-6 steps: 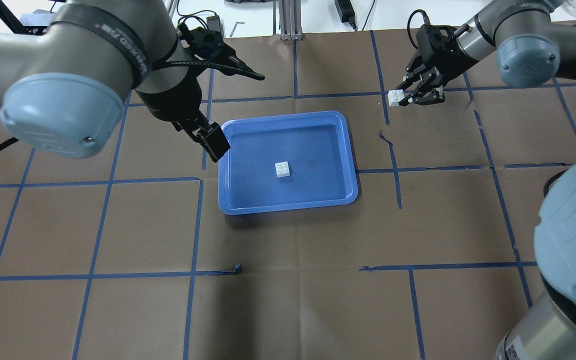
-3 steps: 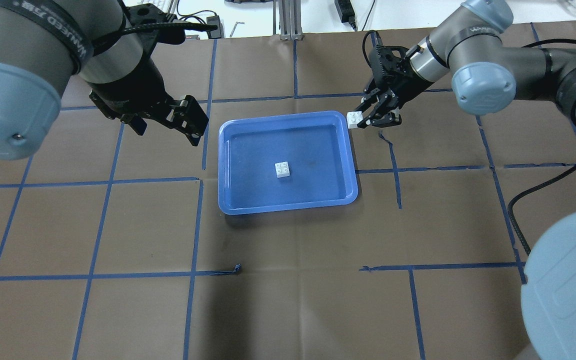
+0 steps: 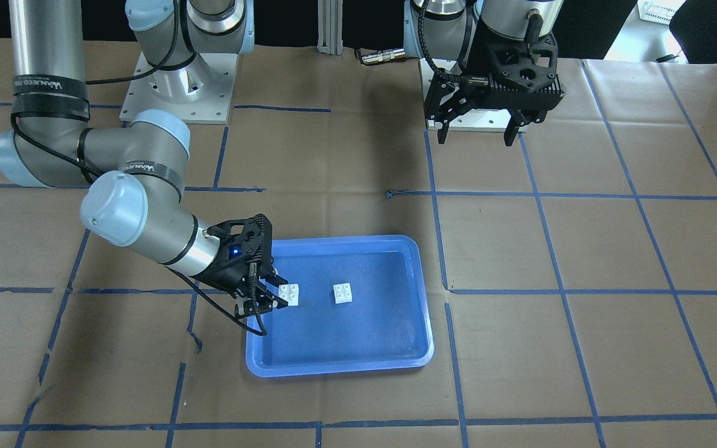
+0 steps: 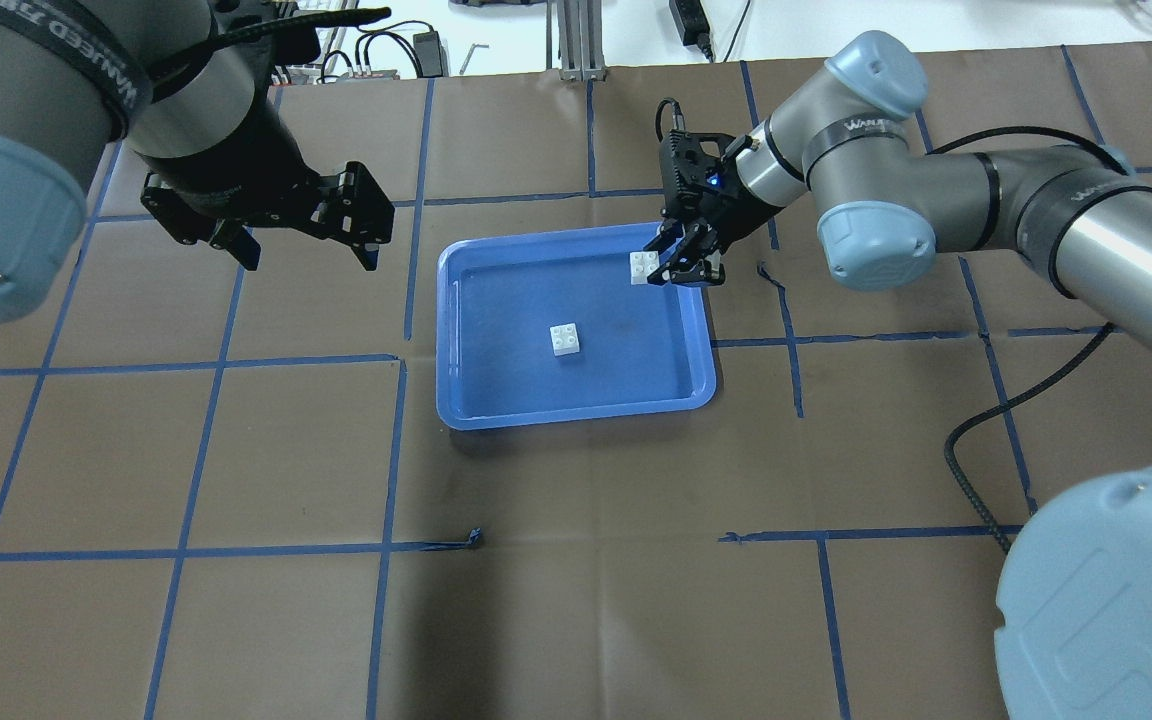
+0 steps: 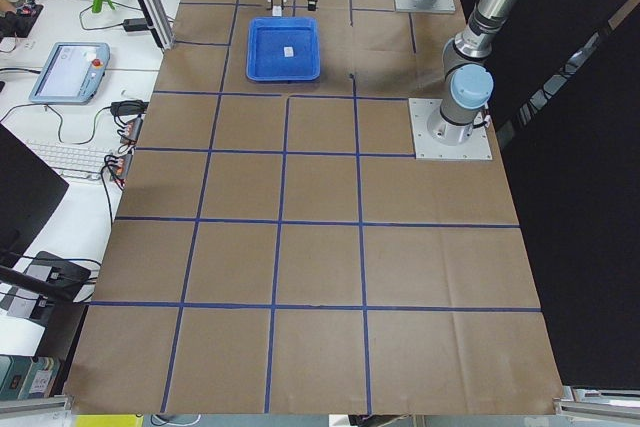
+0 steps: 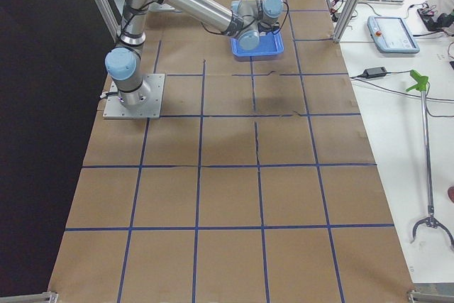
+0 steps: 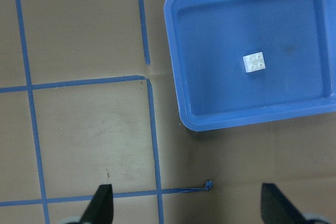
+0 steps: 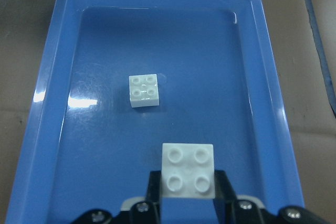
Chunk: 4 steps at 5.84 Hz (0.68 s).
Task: Assemble white blocks and place on blue tray
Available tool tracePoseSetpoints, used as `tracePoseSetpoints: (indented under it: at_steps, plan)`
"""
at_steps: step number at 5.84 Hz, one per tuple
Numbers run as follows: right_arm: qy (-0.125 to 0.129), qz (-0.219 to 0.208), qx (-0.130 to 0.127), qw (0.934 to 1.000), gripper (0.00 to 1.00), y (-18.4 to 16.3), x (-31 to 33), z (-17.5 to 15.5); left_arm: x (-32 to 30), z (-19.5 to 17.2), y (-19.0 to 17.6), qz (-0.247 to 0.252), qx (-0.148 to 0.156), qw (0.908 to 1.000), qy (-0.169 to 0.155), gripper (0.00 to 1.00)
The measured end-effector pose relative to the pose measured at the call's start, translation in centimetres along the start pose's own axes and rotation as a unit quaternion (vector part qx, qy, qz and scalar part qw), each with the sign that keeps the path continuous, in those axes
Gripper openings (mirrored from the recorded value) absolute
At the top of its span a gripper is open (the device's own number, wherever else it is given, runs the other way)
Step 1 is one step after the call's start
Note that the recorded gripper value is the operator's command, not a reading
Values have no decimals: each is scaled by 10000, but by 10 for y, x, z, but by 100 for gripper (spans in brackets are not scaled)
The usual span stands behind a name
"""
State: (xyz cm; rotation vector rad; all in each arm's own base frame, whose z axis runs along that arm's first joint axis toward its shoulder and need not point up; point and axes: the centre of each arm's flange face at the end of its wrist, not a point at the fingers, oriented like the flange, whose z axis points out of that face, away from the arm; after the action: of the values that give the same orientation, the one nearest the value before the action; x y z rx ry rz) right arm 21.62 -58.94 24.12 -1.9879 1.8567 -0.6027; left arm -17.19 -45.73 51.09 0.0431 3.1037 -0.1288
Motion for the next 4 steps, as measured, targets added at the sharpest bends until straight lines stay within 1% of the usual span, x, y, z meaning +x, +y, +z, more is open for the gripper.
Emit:
tracePoseSetpoints:
  at_steps: [2, 4]
  plan:
    - [71, 2, 26, 10000, 27, 3, -26, 46, -3, -2, -1, -23, 18, 9999, -98, 100]
    - [51, 0, 44, 10000, 27, 1, -36, 74, -3, -2, -2, 27, 21, 9999, -98, 100]
